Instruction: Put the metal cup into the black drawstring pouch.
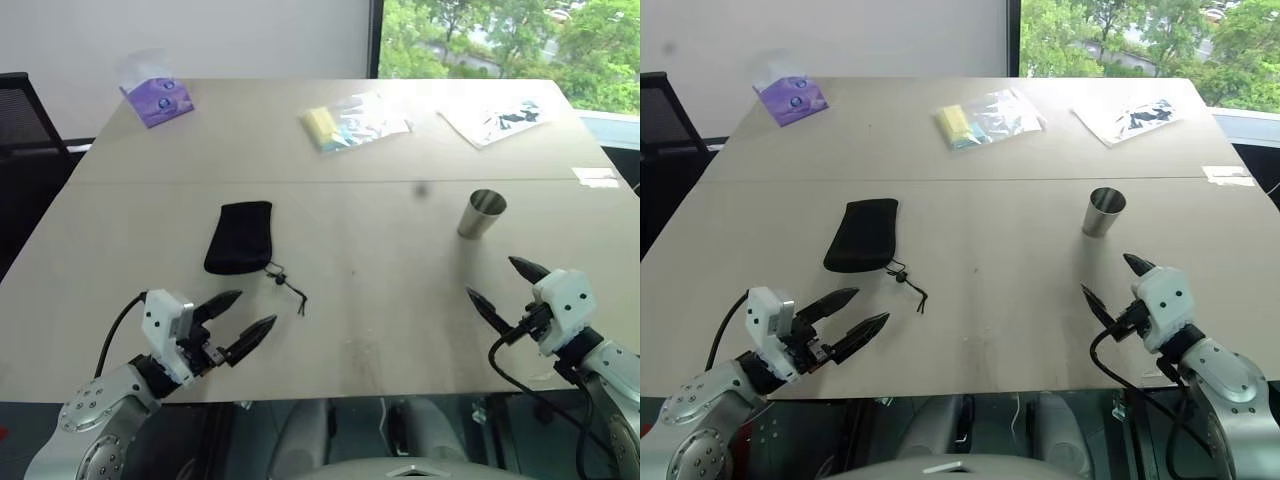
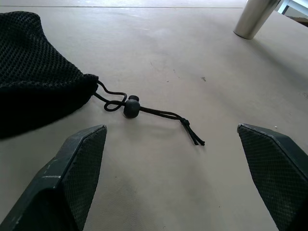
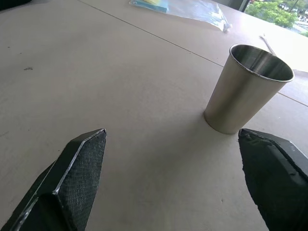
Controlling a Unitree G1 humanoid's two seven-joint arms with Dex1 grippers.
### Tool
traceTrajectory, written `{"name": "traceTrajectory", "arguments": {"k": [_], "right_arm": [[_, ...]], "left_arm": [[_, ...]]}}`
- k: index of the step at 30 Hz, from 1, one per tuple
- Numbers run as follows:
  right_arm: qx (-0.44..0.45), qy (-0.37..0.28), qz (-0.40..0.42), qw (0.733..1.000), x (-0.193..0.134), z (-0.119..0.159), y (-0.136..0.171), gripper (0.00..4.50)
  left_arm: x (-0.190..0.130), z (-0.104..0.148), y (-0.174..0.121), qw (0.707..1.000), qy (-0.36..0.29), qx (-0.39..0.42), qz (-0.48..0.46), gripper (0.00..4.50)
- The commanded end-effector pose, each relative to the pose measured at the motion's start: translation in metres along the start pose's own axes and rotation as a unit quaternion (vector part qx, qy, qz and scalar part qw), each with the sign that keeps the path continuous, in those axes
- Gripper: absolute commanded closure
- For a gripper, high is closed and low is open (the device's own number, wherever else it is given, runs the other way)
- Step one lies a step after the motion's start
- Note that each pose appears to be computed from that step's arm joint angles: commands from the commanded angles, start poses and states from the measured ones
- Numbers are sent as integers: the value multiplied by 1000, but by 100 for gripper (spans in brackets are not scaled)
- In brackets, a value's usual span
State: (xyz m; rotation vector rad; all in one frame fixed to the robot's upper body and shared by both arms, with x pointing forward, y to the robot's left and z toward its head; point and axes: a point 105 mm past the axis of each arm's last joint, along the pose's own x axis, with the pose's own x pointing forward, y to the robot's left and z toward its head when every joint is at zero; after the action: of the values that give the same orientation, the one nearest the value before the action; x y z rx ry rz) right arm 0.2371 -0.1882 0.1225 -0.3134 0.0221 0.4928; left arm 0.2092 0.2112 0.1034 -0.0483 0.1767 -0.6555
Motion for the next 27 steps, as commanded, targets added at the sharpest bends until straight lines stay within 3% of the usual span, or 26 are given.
{"name": "traceTrajectory", "arguments": {"k": [1, 4, 7, 10, 12, 14, 16, 23, 27], "right_arm": [[-11, -27, 18, 999, -2, 10, 6, 6], [-12, -63, 73, 995, -5, 24, 24, 6], [-12, -64, 146, 987, -10, 29, 47, 6], [-25, -80, 209, 974, -16, 39, 65, 6], [-41, -107, 240, 964, -19, 51, 75, 6], [-48, -121, 261, 957, -21, 57, 81, 6], [-55, -136, 268, 952, -20, 62, 84, 6], [-66, -167, 281, 943, -20, 70, 88, 6], [-61, -177, 281, 941, -19, 75, 87, 6]], "left_arm": [[-6, 3, 10, 999, -18, 6, 32, 0], [-17, -3, 43, 992, -26, 9, 122, 0], [-17, -2, 64, 980, -9, 65, 186, 0], [-11, 14, 66, 970, -21, 159, 180, 0], [-5, 27, 58, 951, -28, 266, 158, 0], [1, 33, 51, 935, -36, 321, 144, 0], [6, 37, 51, 900, -15, 402, 165, 0], [19, 44, 45, 826, 43, 535, 174, 0], [24, 50, 50, 767, 88, 612, 170, 0]]}}
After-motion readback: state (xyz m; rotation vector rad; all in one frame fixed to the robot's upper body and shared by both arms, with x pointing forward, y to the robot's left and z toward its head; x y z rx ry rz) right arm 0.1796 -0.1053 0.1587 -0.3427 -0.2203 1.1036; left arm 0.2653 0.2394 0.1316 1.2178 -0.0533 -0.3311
